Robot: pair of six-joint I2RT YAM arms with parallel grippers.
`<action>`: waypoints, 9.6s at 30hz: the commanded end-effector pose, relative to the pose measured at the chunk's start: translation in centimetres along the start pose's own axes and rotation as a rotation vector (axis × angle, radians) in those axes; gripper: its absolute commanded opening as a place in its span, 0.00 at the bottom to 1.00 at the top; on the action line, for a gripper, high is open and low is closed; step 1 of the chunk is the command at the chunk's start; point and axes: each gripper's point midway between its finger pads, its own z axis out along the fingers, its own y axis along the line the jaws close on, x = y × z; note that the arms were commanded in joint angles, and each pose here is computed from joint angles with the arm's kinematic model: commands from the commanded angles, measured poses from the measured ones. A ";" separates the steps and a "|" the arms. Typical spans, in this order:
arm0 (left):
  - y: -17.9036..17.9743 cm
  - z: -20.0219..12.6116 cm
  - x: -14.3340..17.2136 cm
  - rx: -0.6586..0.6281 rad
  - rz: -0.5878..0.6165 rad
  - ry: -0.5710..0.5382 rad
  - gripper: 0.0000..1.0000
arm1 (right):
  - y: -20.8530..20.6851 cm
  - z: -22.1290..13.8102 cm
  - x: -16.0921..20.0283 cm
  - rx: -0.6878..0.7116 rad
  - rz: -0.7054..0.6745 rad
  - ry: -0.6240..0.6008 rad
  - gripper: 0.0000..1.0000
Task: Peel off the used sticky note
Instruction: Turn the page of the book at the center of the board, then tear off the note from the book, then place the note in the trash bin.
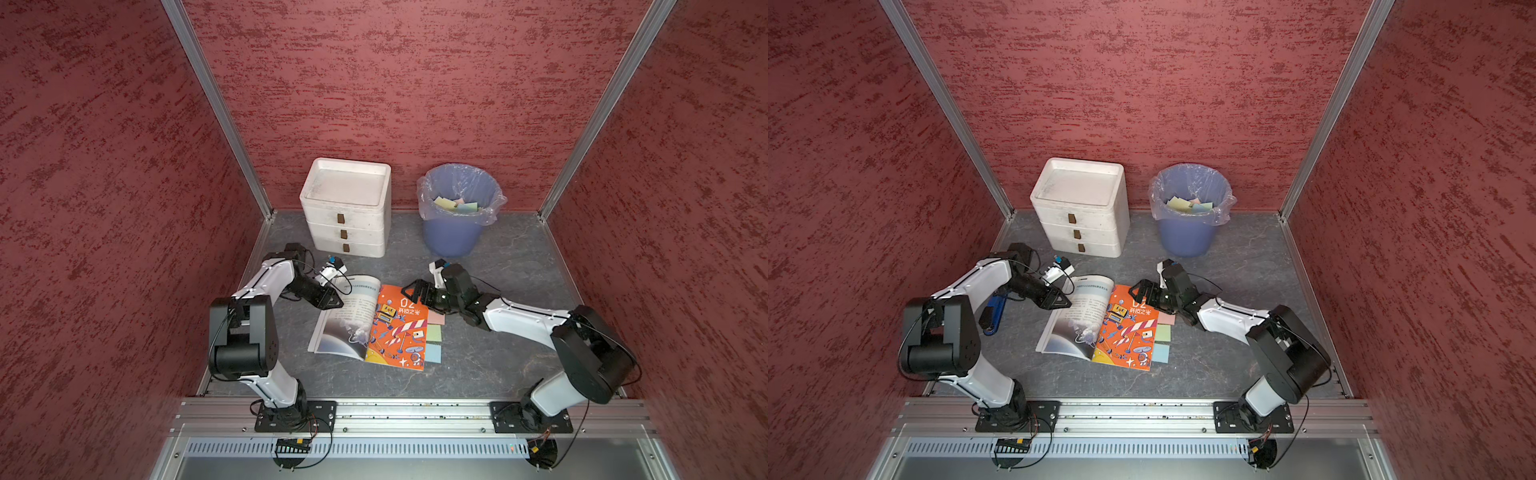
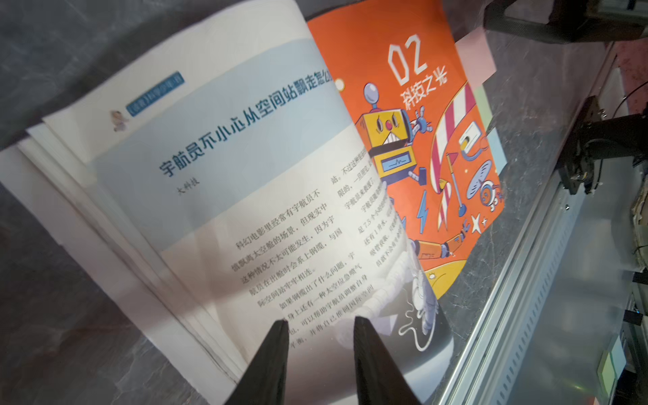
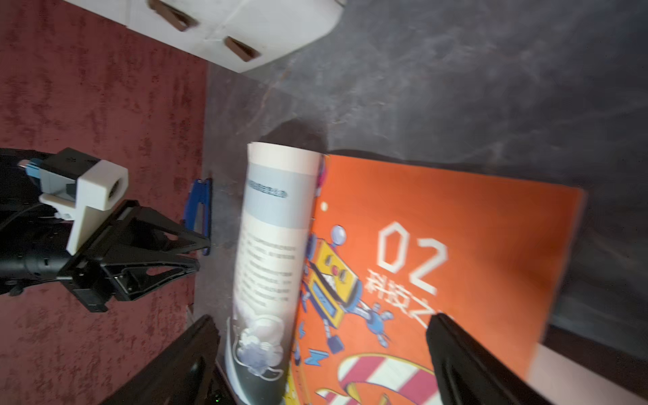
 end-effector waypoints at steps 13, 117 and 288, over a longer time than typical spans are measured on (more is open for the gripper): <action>3.4 3.9 2.8 -0.152 0.014 0.154 0.33 | -2.5 -0.2 1.4 -0.013 0.001 0.011 0.92; 3.8 -0.6 2.2 -0.020 -0.062 -0.006 0.32 | 12.1 7.7 6.7 -0.304 -0.155 0.213 0.99; -2.4 -2.5 -0.3 0.040 0.097 -0.157 1.00 | 8.7 -15.0 -37.1 0.766 -0.443 -0.705 0.74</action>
